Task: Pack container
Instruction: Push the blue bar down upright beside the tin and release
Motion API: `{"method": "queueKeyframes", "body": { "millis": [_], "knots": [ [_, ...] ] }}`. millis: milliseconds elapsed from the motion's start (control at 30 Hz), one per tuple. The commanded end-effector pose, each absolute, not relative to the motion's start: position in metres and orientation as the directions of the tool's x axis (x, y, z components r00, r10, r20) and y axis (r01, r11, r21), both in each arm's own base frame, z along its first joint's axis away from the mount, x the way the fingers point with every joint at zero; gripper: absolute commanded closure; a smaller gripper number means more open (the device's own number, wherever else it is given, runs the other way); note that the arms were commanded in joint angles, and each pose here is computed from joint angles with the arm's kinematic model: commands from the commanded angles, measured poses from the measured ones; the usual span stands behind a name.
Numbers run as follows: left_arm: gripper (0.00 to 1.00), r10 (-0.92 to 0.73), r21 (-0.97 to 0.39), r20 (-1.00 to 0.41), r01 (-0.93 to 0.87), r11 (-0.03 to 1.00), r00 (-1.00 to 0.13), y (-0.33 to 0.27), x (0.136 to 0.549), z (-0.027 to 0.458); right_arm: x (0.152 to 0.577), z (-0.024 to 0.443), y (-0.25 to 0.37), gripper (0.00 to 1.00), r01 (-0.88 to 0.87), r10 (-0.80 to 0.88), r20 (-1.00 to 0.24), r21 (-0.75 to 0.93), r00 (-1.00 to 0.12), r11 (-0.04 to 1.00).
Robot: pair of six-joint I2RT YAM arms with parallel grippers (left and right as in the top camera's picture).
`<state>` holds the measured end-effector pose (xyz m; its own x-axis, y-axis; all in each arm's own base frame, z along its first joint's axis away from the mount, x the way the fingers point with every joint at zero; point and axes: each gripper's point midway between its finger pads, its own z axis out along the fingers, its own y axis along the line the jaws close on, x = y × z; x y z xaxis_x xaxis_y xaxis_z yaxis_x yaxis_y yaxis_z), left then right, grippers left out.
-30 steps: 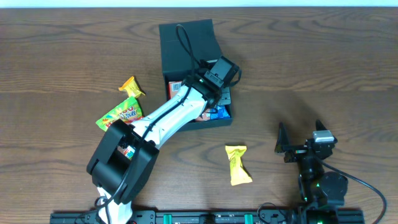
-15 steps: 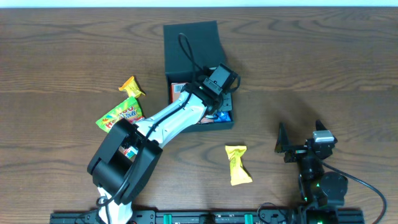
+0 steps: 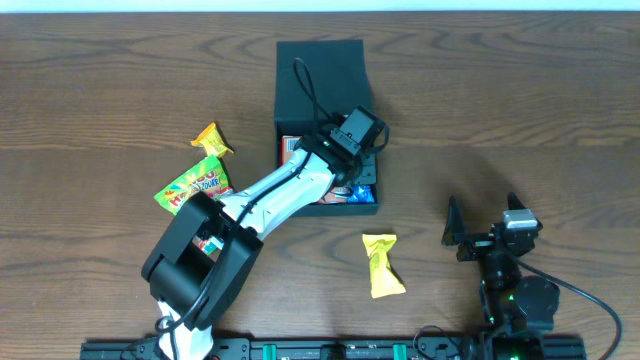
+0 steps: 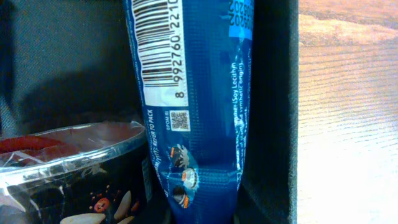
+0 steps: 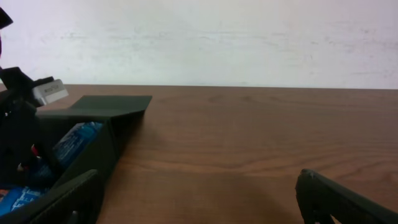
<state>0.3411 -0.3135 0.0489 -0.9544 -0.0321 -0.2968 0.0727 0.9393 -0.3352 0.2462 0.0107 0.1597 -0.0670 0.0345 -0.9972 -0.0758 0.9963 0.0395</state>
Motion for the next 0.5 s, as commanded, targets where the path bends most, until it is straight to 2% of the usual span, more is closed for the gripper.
{"method": "queueKeyframes", "body": {
  "millis": [0, 100, 467],
  "knots": [
    [0.79, -0.036, -0.310, -0.315, 0.067, 0.948, -0.948, -0.302, 0.350, 0.049, 0.246, 0.158, 0.007, 0.01, -0.059, 0.025, -0.997, 0.029, -0.071, 0.998],
    [0.73, -0.044, -0.316, -0.323, 0.064, 0.947, -0.945, -0.302, 0.354, 0.053, 0.246, 0.158, 0.007, 0.01, -0.059, 0.025, -0.997, 0.029, -0.071, 0.998],
    [0.72, -0.038, -0.337, -0.366, 0.095, 0.937, -0.930, -0.313, 0.367, 0.078, 0.246, 0.158, 0.007, 0.01, -0.059, 0.025, -0.997, 0.029, -0.071, 0.998]
  ]
}}
